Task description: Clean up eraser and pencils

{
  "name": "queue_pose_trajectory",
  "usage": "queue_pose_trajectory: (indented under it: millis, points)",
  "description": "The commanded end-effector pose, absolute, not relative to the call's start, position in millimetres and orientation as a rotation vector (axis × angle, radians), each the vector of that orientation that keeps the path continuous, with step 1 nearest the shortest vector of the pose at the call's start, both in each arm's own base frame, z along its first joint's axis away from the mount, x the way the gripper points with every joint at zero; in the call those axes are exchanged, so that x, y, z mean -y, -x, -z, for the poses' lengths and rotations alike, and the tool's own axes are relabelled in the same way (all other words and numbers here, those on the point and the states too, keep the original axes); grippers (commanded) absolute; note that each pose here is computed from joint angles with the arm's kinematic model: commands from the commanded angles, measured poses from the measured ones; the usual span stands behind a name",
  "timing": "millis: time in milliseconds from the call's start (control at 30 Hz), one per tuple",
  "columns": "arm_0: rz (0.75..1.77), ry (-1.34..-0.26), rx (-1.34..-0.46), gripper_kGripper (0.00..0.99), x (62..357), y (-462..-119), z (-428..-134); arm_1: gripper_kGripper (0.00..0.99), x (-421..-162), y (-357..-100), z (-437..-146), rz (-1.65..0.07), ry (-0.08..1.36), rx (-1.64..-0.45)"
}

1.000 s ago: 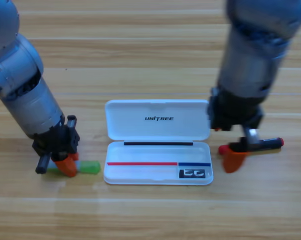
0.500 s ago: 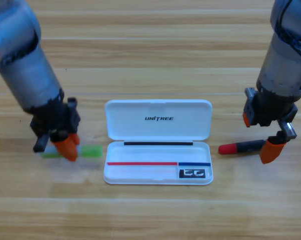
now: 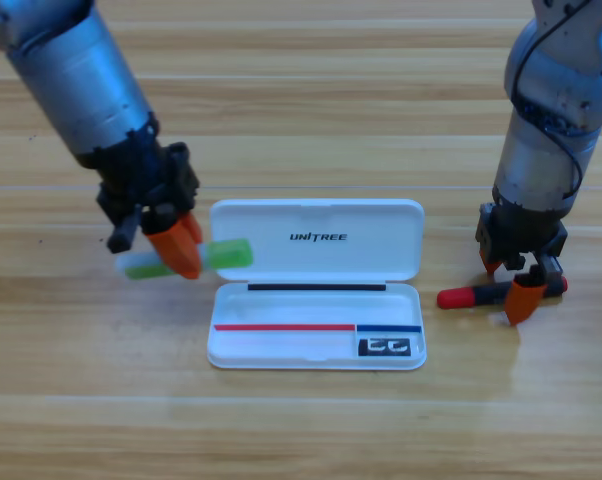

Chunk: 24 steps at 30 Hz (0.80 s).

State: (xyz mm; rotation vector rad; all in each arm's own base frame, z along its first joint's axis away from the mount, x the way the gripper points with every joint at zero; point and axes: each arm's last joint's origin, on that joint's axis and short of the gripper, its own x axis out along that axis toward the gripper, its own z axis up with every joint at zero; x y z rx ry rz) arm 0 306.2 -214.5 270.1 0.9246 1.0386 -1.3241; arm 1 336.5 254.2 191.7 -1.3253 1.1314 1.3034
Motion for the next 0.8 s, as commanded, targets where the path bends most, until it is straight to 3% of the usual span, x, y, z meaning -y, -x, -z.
queue_pose_trajectory:
  millis: [33,167,200,800]
  points:
    - [1.388,-0.936,-1.101,0.0,248,-306,-243,0.482,-247,-350,-162,-1.312,1.331,-1.198]
    - [1.413,-0.926,-1.11,0.0,262,-307,-234,0.055,-246,-349,-160,-1.322,1.34,-1.2]
    - [1.416,-0.926,-1.114,0.0,265,-307,-232,0.0,-246,-348,-160,-1.322,1.341,-1.202]
    - [1.449,-0.94,-1.147,0.0,303,-310,-203,0.0,-228,-324,-209,-1.256,1.325,-1.145]
